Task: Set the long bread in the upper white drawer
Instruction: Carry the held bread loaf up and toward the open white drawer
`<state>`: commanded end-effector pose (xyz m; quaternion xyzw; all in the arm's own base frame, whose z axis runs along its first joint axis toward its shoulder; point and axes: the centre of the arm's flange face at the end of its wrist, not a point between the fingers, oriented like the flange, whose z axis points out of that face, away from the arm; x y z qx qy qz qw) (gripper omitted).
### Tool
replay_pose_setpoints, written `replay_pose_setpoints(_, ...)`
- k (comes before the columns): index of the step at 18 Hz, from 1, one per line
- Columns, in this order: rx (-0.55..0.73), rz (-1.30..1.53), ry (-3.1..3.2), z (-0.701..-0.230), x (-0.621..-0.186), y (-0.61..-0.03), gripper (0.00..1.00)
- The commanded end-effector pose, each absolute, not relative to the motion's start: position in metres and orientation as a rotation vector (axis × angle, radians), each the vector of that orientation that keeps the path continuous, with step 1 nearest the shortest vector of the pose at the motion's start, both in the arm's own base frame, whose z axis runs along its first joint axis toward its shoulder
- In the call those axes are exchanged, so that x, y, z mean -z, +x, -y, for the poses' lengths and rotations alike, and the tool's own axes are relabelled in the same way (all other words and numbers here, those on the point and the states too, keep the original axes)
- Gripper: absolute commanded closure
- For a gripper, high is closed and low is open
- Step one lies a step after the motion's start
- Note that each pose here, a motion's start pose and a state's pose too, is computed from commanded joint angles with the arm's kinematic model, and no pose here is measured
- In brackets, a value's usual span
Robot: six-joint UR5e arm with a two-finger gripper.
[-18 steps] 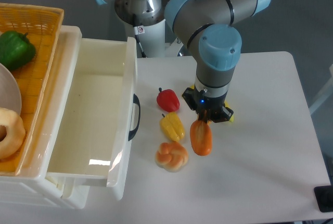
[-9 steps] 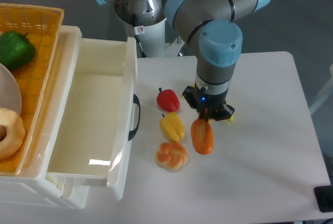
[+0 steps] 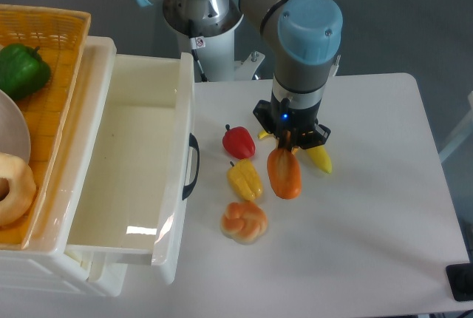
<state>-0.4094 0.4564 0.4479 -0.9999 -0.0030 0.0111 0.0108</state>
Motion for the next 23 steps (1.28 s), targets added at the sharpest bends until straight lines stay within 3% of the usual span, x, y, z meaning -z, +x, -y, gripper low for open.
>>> replay_pose_setpoints(10,-0.010,0.057,-3.125,-0.478,-0.464,-0.364,0.91)
replay_pose_setpoints(23,0.214,0.305,-3.061,-0.478,-0.480,-0.350,0.91)
